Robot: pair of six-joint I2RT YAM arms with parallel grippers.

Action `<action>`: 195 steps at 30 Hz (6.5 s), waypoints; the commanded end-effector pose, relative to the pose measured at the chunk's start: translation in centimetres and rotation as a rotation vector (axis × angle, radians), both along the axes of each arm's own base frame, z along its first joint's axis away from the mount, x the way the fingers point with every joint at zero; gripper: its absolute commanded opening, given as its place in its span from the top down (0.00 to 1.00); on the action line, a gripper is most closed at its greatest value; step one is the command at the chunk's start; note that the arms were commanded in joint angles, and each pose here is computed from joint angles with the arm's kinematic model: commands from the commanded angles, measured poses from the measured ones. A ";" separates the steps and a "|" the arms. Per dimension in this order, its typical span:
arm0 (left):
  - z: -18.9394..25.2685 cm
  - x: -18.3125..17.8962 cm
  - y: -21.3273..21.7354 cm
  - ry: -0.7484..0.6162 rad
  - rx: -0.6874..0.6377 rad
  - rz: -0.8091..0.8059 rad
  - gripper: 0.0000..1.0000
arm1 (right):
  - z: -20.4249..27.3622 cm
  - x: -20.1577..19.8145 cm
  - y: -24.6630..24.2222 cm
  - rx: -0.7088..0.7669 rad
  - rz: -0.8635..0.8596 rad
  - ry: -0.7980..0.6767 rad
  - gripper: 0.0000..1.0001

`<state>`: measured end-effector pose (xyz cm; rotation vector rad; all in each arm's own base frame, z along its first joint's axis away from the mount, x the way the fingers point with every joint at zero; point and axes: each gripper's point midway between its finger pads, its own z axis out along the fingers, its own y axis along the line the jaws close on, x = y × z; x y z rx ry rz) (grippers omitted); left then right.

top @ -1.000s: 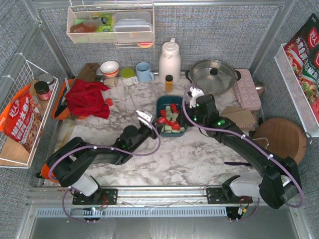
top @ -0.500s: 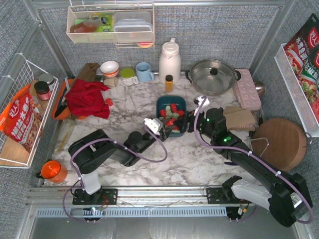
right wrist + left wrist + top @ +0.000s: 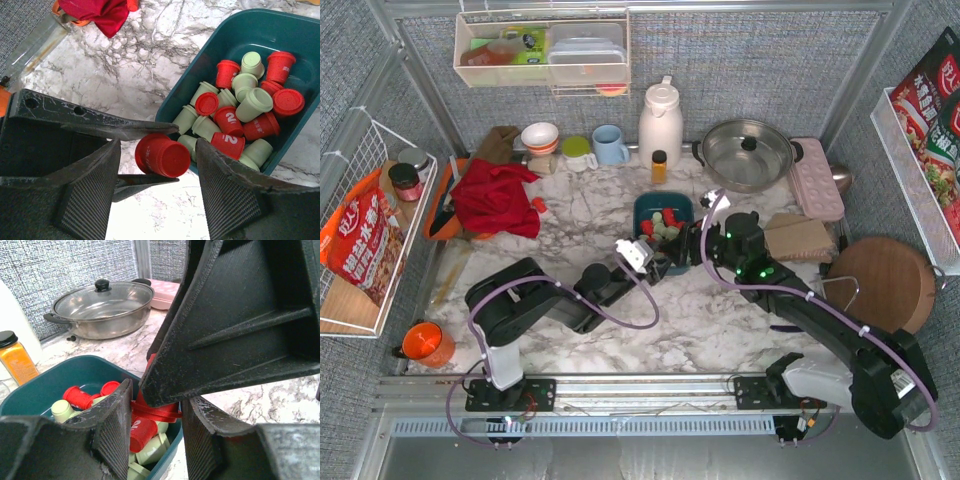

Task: Mix the coffee capsules in the storage basket

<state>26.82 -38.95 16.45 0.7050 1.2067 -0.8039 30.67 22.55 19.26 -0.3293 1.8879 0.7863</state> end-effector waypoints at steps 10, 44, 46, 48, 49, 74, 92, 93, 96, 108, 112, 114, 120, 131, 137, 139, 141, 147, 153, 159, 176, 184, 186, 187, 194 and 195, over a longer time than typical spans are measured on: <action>2.8 -0.5 0.2 -0.064 -0.086 -0.001 0.61 | 1.2 0.1 1.4 0.044 0.050 0.032 0.45; 4.0 0.5 2.6 -0.075 -0.104 0.132 0.49 | 1.5 0.6 1.5 0.091 -0.012 0.148 0.90; 4.1 0.7 2.6 -0.082 -0.102 0.143 0.42 | 1.5 1.0 1.6 0.091 -0.023 0.149 0.95; 4.0 0.9 2.6 -0.087 -0.096 0.148 0.34 | 1.4 1.6 1.5 0.087 -0.046 0.144 0.99; 3.9 0.9 2.5 -0.087 -0.096 0.148 0.30 | 1.2 2.0 1.4 0.083 -0.060 0.141 1.00; -0.6 7.4 16.4 0.428 -0.045 0.710 0.01 | -4.5 14.9 1.9 -0.205 -0.268 0.146 0.46; -5.7 15.5 31.4 0.893 0.049 0.987 0.07 | -1.9 11.5 -0.7 -0.289 -0.235 0.061 0.36; -6.2 16.1 31.8 0.914 0.049 0.985 0.12 | -1.9 11.4 -0.7 -0.288 -0.231 0.060 0.36; -7.8 18.0 32.6 0.972 0.080 1.002 0.24 | -1.4 11.2 -0.6 -0.275 -0.212 0.049 0.37; -13.2 23.6 34.7 1.104 0.208 1.110 0.40 | 0.0 10.7 -0.5 -0.259 -0.171 0.011 0.41; -13.9 24.9 34.7 1.107 0.233 1.109 0.44 | 0.0 10.6 -0.5 -0.255 -0.166 0.011 0.42; -14.4 25.2 35.2 1.123 0.255 1.132 0.46 | -0.1 10.6 -0.4 -0.255 -0.164 0.012 0.42; -15.0 25.8 36.2 1.124 0.295 1.173 0.53 | -0.3 10.7 -0.4 -0.255 -0.160 0.016 0.42; -13.1 25.0 33.9 1.066 0.254 1.064 0.69 | -0.3 10.6 -0.4 -0.260 -0.154 0.020 0.42; -4.2 22.5 25.8 0.744 0.194 0.806 0.69 | 0.1 10.0 0.0 -0.223 -0.148 0.058 0.42; -1.7 20.3 22.4 0.608 0.192 0.707 0.69 | 0.2 9.6 0.4 -0.202 -0.131 0.088 0.41; 0.0 17.8 19.4 0.499 0.168 0.606 0.69 | 0.5 8.9 0.9 -0.171 -0.108 0.115 0.41; 3.8 10.4 13.1 0.242 0.046 0.312 0.69 | 3.0 6.3 1.4 -0.085 -0.062 0.159 0.35; 5.5 4.1 8.9 -0.034 0.001 0.133 0.69 | 4.7 4.1 2.4 -0.004 0.013 0.193 0.28; 5.4 2.0 6.0 -0.112 -0.042 0.027 0.68 | 3.9 3.0 3.1 0.018 0.055 0.236 0.28; 5.3 2.0 3.9 -0.099 -0.088 -0.027 0.63 | 2.0 2.5 3.4 0.014 0.074 0.282 0.55; 5.0 2.3 4.2 -0.081 -0.089 -0.004 0.43 | 1.4 3.1 3.5 0.014 0.053 0.286 0.71; 4.6 2.5 4.5 -0.072 -0.084 0.017 0.10 | 1.3 3.6 3.3 0.009 0.032 0.278 0.71; 4.5 2.6 4.7 -0.065 -0.082 0.029 0.02 | 1.2 4.1 3.0 0.001 0.006 0.268 0.71; 2.9 2.7 7.8 0.027 -0.086 0.153 0.01 | -0.4 8.3 -0.8 -0.170 -0.228 0.172 0.70; 2.8 2.8 8.4 0.048 -0.087 0.184 0.01 | -0.9 9.0 -1.4 -0.206 -0.258 0.165 0.69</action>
